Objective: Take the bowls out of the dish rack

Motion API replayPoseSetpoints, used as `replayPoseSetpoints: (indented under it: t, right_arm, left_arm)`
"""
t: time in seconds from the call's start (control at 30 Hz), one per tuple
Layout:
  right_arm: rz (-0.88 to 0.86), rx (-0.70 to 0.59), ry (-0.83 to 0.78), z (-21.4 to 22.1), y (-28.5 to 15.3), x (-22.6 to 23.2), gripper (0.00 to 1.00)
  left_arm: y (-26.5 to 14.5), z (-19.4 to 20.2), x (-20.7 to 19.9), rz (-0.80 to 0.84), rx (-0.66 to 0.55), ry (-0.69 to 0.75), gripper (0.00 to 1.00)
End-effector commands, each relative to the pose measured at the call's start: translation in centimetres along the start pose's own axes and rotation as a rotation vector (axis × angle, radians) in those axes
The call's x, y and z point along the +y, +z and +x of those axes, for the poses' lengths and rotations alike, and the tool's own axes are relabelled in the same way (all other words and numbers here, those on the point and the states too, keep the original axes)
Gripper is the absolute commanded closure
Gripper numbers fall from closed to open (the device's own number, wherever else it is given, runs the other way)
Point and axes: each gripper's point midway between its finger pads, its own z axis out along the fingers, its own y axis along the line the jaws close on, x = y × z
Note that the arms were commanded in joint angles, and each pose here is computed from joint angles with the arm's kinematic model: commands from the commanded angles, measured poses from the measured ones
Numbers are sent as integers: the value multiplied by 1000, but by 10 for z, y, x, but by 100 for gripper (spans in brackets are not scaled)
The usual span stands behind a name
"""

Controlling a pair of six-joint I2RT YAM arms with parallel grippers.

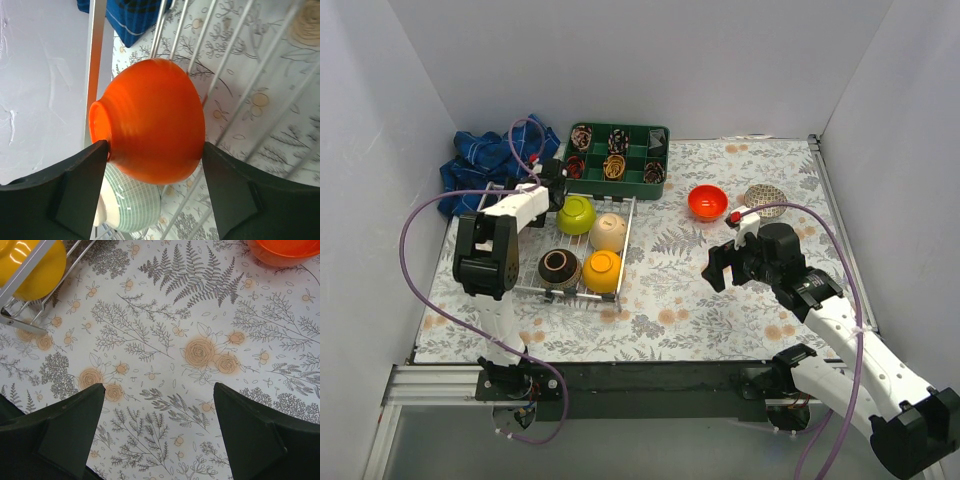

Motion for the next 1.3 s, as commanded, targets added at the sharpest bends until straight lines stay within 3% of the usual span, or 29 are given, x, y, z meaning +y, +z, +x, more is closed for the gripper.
replayPoseSetpoints:
  t: [0.0,0.27,0.57,0.67,0.9,1.27]
  right_arm:
    - [-14,-36,-24,-6,-3,3,2]
    - [-41,-46,-27,-10,-4,8,2]
    - [-122,-54,-34,-24,-7,23,4]
    - [-162,-51,-29,-30,-7,30,4]
    - [-249,-114,4,-65,-6,47,5]
    - [-381,-206,133,-131,3,72,6]
  left_arm:
    - [-36,-29,9,47,-84,-97,64]
    - [-72,-50,20,74,-133,-161,80]
    - [-120,-72,50,232,-209,-362,95]
    - [-143,-78,48,365,-223,-454,96]
    - [-224,-94,30,844,-257,-661,99]
    - [-342,-88,5,1537,-251,-774,100]
